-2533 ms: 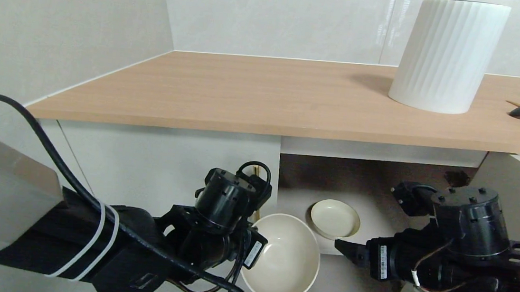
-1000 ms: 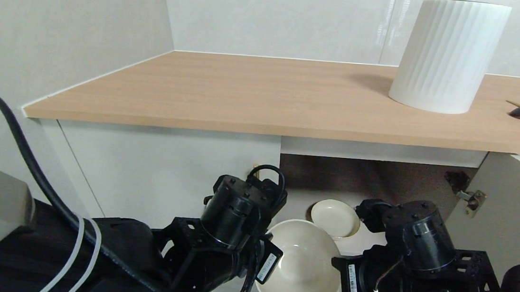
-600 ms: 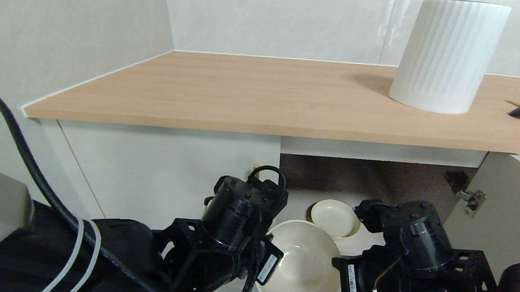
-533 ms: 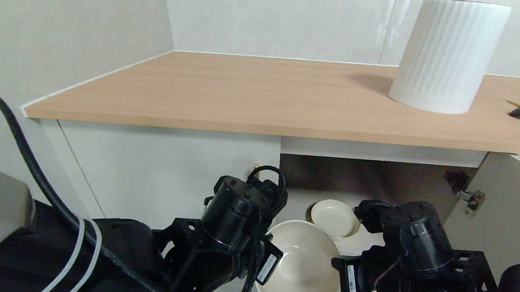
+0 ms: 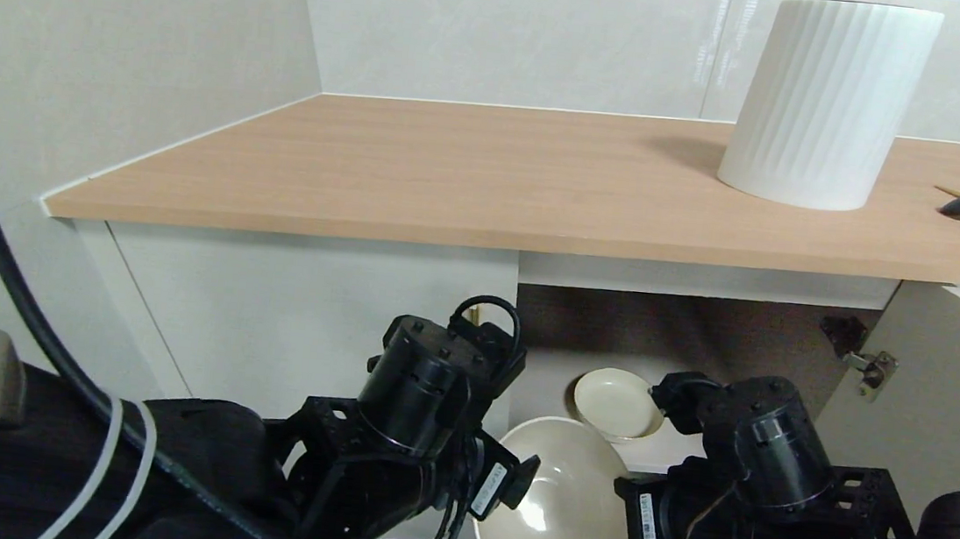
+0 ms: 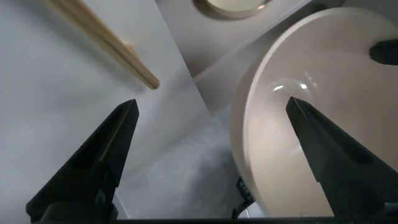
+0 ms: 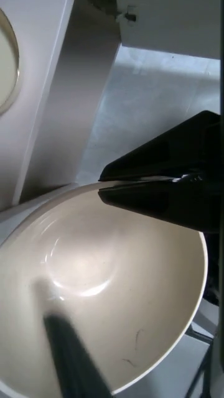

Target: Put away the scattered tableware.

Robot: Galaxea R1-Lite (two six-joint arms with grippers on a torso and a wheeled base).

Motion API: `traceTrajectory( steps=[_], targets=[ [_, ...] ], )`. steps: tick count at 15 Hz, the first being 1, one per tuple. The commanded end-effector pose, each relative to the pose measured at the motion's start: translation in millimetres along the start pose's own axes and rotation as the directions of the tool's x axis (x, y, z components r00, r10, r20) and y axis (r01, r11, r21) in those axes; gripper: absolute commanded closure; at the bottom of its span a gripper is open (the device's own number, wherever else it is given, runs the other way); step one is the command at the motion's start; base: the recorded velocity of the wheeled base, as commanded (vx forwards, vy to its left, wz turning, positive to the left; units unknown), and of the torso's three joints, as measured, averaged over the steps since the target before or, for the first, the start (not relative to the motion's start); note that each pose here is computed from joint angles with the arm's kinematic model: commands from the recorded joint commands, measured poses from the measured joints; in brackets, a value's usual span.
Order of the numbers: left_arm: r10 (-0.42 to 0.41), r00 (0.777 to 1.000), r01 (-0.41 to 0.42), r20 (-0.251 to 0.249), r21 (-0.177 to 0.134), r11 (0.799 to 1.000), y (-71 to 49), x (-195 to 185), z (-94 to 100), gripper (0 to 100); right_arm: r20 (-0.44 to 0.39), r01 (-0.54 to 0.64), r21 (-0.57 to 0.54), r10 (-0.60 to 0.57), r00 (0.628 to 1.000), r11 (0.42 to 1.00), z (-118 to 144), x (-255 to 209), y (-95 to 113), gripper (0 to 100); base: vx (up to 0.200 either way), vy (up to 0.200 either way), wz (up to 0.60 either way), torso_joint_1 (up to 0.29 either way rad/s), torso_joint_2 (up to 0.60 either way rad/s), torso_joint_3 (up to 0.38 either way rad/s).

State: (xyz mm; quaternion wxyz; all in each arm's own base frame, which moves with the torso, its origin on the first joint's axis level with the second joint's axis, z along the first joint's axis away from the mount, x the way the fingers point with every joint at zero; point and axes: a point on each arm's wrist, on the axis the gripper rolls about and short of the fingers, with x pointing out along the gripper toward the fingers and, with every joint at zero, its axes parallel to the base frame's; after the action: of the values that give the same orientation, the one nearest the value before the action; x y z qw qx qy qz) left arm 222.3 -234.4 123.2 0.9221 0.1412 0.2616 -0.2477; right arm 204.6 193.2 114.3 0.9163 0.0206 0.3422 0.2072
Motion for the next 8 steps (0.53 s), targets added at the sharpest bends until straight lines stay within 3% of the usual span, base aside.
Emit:
traceTrajectory(
  steps=[1, 4, 8],
  targets=[
    [-0.001, 0.998, 0.003, 0.07, -0.022, 1.0, 7.0, -24.0, 12.0, 0, 0.008, 0.038, 0.03, -0.039, 0.999, 0.999, 5.5, 4.4, -11.4, 100, 0.0, 0.0, 0.0, 0.0, 0.0, 0.0],
    [-0.003, 0.993, 0.007, 0.114, -0.033, 0.999, 10.6, -38.8, 19.5, 0, 0.004, 0.121, 0.12, -0.122, 0.992, 0.985, 16.5, 24.7, -36.1, 100, 0.0, 0.0, 0.0, 0.0, 0.0, 0.0],
    [-0.002, 0.994, 0.005, 0.111, -0.033, 0.999, 10.9, -38.2, 19.1, 0, -0.015, 0.224, 0.249, -0.228, 0.974, 0.942, 27.0, 62.1, -62.7, 100, 0.0, 0.0, 0.0, 0.0, 0.0, 0.0]
  ],
)
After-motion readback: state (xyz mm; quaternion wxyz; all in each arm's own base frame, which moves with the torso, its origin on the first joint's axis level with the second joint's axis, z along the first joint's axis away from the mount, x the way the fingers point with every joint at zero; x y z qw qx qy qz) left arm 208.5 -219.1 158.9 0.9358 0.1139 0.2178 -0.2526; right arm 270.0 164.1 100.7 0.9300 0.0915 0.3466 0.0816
